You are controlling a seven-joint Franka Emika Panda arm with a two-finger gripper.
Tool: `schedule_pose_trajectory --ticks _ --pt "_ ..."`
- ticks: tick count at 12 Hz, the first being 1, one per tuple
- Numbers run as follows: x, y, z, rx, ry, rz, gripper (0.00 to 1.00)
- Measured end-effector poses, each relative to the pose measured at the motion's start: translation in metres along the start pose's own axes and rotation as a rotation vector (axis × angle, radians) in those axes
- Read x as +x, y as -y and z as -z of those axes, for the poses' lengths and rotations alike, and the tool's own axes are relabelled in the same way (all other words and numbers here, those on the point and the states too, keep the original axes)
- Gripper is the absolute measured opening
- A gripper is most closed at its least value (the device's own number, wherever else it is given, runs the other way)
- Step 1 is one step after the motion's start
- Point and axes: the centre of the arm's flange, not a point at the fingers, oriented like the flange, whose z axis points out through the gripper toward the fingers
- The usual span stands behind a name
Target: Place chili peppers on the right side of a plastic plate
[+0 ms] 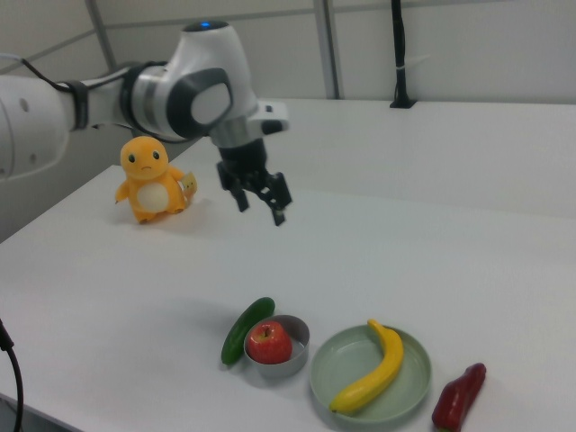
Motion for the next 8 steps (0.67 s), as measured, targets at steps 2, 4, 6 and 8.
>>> schedule_pose_trajectory --ticks 2,4,6,8 --pt "-0.015 0.032 0.012 0.017 0.006 0.046 1.00" --pt "-0.025 0.053 0.006 0.018 0.023 0.081 1.00" --pt "-0.035 0.071 -0.003 0.021 0.029 0.111 1.00" --pt "-0.044 0.077 -0.004 0.021 0.036 0.123 1.00"
